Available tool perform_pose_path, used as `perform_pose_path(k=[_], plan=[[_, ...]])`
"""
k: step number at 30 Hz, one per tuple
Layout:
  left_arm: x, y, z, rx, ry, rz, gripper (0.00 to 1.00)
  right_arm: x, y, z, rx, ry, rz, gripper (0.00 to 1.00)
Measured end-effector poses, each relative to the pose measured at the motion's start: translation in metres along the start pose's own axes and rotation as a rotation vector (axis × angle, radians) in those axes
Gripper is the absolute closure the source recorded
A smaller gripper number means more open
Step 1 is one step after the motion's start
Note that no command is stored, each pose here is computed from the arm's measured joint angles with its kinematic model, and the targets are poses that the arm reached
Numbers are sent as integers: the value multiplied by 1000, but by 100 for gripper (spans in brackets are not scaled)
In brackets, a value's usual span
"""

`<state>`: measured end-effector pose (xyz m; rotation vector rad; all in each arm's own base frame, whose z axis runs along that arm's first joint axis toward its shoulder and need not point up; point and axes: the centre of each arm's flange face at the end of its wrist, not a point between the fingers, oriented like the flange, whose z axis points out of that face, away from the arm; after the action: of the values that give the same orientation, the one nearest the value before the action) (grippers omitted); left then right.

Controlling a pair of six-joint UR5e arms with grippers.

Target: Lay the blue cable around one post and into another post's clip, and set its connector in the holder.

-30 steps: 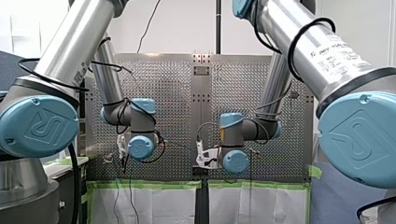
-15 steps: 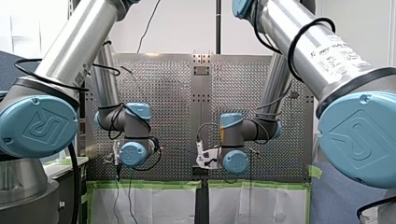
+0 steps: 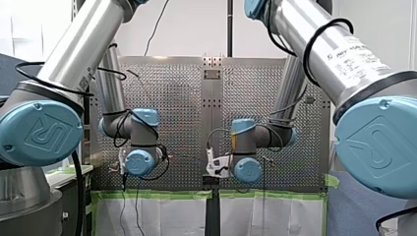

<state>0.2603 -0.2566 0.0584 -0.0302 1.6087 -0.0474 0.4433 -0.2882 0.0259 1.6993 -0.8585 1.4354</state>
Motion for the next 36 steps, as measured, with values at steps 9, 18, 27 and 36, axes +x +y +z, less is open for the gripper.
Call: perform_pose_path(k=[9,18,27,36], plan=[[-17,1,5,-2,-9,-58,100,53,-23,8,29,58,70,100],[-42,0,16,-15,-29,-128,100,88,-22,2,39,63,109,100],[-74,2,36,-42,-67,-160,100,129,-24,1,91,109,123,100],[-104,17,48,-74,-83,-184,100,181,-19,2,99,160,136,100]])
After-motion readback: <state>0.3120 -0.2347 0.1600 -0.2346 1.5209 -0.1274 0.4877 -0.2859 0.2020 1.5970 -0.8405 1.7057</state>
